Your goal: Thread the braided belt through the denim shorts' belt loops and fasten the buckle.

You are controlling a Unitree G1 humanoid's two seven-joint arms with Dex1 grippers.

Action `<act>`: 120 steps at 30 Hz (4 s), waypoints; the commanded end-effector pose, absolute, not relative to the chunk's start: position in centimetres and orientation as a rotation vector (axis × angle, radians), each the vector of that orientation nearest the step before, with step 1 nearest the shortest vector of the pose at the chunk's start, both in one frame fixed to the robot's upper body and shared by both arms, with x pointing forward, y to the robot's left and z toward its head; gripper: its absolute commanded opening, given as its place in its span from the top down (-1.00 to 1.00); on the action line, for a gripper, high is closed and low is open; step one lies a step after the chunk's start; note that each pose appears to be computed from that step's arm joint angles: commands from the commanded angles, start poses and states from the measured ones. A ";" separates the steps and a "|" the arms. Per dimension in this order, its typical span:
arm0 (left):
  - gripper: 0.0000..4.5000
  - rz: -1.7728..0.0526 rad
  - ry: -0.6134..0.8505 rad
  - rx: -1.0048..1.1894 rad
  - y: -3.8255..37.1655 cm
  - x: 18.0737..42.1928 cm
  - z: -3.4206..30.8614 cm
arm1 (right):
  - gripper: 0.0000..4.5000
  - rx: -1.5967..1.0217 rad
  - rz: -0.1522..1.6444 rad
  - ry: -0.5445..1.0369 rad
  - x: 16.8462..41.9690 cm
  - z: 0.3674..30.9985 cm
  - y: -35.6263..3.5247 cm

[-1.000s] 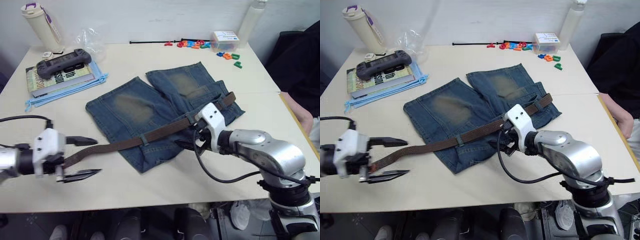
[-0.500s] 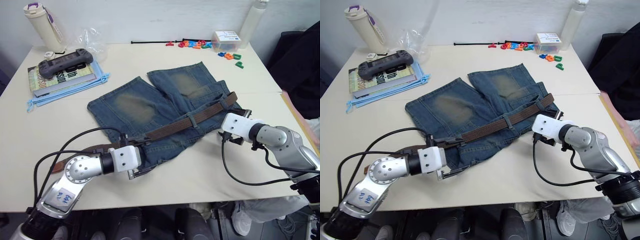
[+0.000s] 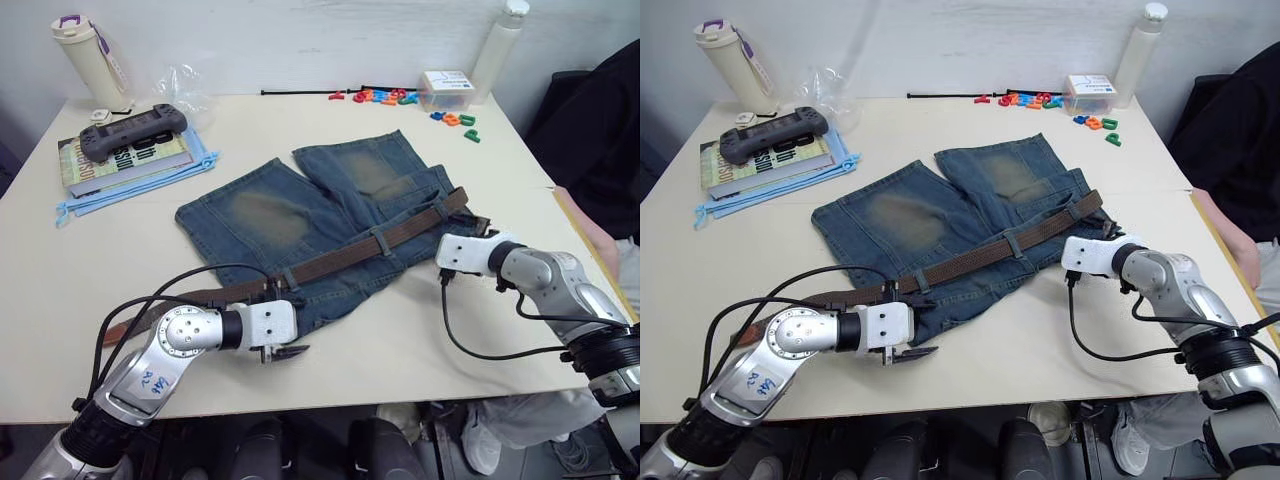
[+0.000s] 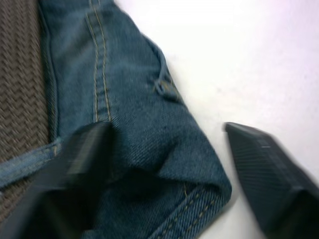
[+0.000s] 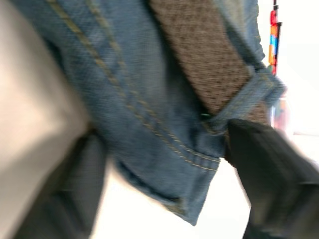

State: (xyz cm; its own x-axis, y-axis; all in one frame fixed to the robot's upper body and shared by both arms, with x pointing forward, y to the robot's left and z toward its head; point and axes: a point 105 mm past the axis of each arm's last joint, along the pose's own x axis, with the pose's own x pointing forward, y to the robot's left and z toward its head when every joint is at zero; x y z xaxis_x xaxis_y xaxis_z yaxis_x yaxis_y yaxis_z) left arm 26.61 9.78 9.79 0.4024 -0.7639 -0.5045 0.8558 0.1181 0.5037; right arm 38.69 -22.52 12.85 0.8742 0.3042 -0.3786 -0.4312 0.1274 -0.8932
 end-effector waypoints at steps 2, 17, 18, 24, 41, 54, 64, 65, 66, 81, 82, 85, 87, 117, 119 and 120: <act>0.36 -1.173 0.089 0.921 9.8 27.0 10.2 | 0.48 -1.303 0.574 0.179 37.8 11.1 -22.6; 0.76 -0.893 0.231 1.212 24.7 29.6 11.6 | 0.98 -0.984 0.827 0.115 30.6 14.2 -12.4; 0.76 -0.874 0.231 1.222 25.4 29.9 11.7 | 0.98 -0.967 0.844 0.118 30.2 14.2 -11.7; 0.76 -0.832 0.188 1.251 26.6 31.4 11.4 | 0.98 -0.951 0.861 0.163 29.8 13.0 -9.5; -0.33 -0.869 0.126 1.111 24.8 32.3 11.5 | 0.48 -0.962 0.797 0.171 31.2 13.3 -10.8; -0.52 -1.013 0.171 0.452 25.6 33.1 20.0 | -0.53 -0.438 0.844 0.235 34.2 22.0 -14.5; -0.52 -0.943 0.257 0.130 26.0 37.6 18.2 | -0.53 -0.168 0.760 0.432 39.6 19.1 -16.2; -0.52 -0.935 0.266 0.112 26.0 37.8 18.0 | -0.53 -0.163 0.758 0.443 39.9 18.9 -16.2; -0.52 -0.938 0.284 0.093 25.9 37.9 17.6 | -0.53 -0.163 0.761 0.458 40.0 18.5 -16.2; -0.40 -0.878 0.484 0.169 25.8 38.4 13.0 | 0.41 -0.138 0.867 0.520 39.6 17.1 -14.5; -0.27 -0.874 0.483 0.179 25.8 38.4 13.0 | 0.63 -0.139 0.868 0.520 39.6 17.1 -14.5; 0.24 -0.884 0.480 0.176 25.9 38.3 13.1 | 1.00 -0.141 0.869 0.514 39.6 17.0 -14.4; 0.59 -0.884 0.455 0.164 25.8 38.4 13.6 | 1.00 -0.144 0.874 0.500 39.6 17.2 -14.3; 0.76 -0.694 -0.044 0.407 27.6 30.2 14.3 | 1.00 -0.563 0.908 0.150 29.0 15.8 -15.0; 0.76 -0.699 -0.030 0.311 28.2 31.6 16.2 | 1.00 -0.577 0.901 0.144 29.5 15.9 -15.0; 0.76 -0.702 -0.014 0.260 28.5 32.3 17.2 | 1.00 -0.587 0.901 0.140 29.7 15.9 -15.0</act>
